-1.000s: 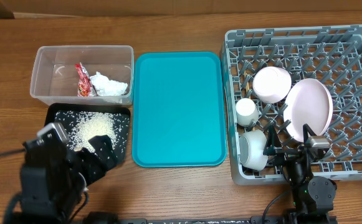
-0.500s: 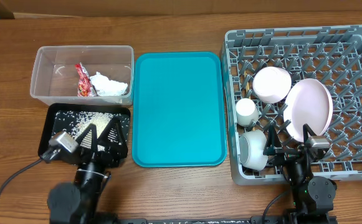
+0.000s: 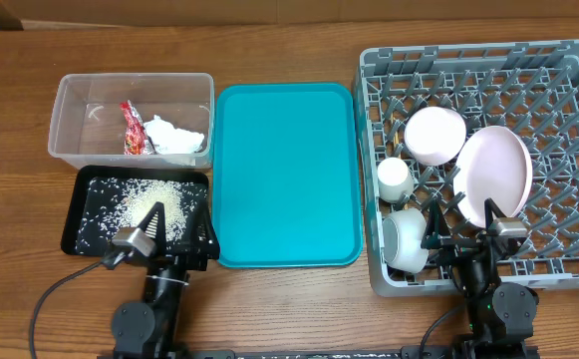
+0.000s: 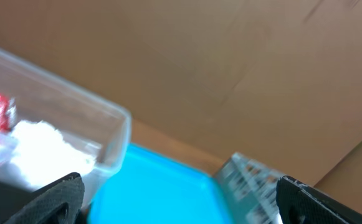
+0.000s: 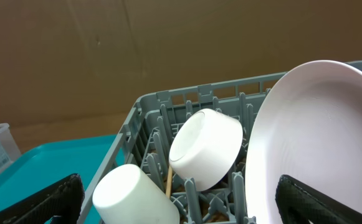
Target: Sort waste into correct bins and load items into the dishwasher
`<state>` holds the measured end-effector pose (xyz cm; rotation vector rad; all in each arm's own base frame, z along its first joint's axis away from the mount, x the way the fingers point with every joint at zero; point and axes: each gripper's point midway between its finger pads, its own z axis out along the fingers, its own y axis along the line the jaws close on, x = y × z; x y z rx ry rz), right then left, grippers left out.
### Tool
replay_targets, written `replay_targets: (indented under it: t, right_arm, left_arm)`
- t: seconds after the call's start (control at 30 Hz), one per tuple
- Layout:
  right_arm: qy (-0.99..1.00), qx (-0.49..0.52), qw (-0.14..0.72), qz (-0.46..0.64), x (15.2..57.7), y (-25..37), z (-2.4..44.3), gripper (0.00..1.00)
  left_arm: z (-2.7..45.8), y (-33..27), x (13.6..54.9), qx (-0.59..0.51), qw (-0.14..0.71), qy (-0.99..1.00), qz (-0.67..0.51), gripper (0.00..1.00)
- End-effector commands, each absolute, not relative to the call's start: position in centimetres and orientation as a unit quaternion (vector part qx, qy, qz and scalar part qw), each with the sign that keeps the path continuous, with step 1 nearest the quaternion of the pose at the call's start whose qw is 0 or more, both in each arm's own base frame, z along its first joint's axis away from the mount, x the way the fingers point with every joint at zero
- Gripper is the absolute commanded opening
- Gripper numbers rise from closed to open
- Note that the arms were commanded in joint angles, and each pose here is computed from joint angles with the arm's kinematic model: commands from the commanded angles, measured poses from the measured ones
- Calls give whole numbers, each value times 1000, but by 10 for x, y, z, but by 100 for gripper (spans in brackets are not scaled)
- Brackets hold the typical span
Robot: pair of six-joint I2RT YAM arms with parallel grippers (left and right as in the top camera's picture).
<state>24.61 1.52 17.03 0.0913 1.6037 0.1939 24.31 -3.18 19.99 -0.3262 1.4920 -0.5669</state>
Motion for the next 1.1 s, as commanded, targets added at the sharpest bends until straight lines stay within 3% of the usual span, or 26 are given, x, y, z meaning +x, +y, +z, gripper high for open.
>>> replay_targets:
  t: [0.0, 0.33, 1.07]
  right_arm:
    - [715, 40, 693, 88, 246, 15, 169, 100]
    - [715, 40, 693, 88, 246, 15, 169, 100]
    - [715, 40, 693, 87, 246, 15, 169, 100]
  left_arm:
    - [174, -28, 245, -119, 678, 698, -200, 100]
    - [156, -27, 245, 30, 678, 733, -47, 100]
    - [156, 5, 246, -15, 680, 733, -1, 100]
